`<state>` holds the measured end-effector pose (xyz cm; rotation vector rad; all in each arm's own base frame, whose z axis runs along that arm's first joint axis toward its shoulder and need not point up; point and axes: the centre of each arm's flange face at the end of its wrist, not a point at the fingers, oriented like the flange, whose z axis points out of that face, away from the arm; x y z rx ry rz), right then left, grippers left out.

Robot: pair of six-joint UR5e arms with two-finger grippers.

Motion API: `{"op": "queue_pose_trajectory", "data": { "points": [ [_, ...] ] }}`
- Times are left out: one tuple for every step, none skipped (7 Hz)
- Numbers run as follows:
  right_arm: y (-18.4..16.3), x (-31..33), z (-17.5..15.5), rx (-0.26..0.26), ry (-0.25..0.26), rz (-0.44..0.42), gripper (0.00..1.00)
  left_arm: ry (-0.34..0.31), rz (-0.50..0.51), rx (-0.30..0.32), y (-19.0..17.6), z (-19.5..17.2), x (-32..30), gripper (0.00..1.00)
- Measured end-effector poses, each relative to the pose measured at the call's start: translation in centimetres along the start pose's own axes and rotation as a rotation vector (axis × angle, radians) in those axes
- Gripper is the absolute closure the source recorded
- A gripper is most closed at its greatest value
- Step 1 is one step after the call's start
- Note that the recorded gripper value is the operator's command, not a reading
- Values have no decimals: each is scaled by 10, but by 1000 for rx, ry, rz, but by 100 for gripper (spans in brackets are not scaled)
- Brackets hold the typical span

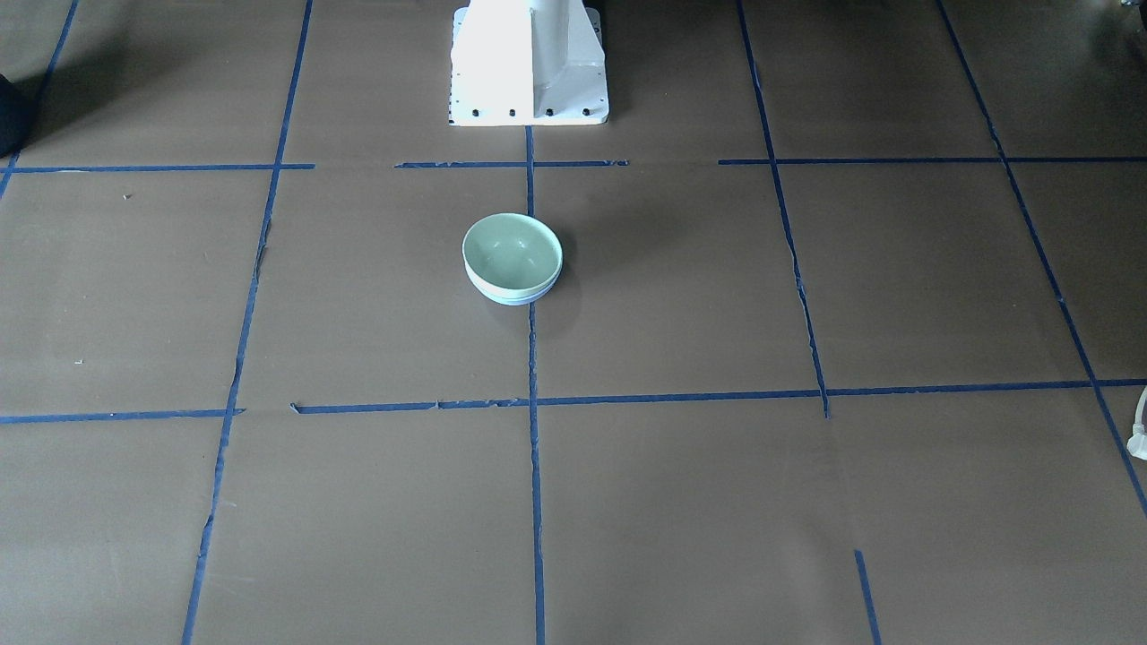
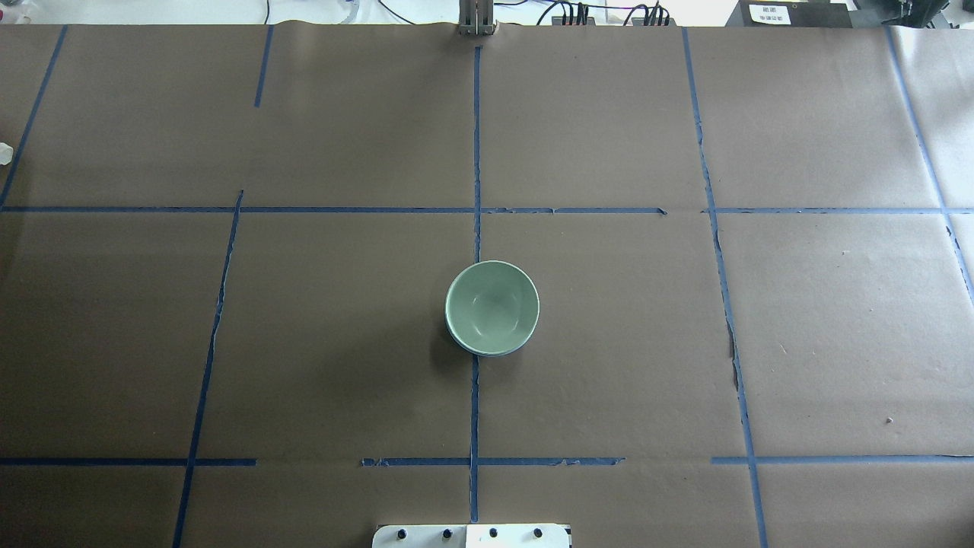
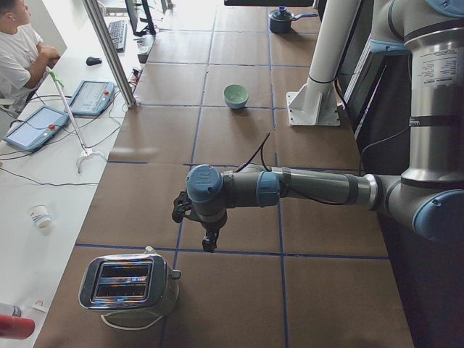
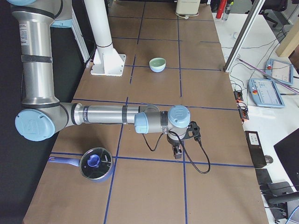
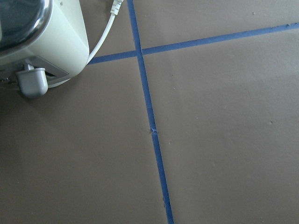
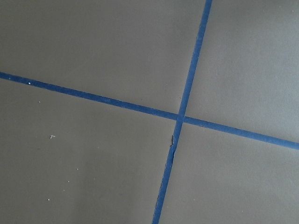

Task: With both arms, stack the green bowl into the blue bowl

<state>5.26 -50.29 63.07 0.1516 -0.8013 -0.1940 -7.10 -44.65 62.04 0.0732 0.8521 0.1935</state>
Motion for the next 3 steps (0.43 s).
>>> {"op": "queue_pose_trajectory", "data": {
  "points": [
    [0,0,0,1,0,-1,0,-2,4,2,-1,-1,1,0],
    [0,0,-1,1,1,-1,0,-2,5,2,-2,-1,1,0],
    [0,0,-1,2,1,-1,0,-3,7,3,-2,-1,1,0]
  ]
}}
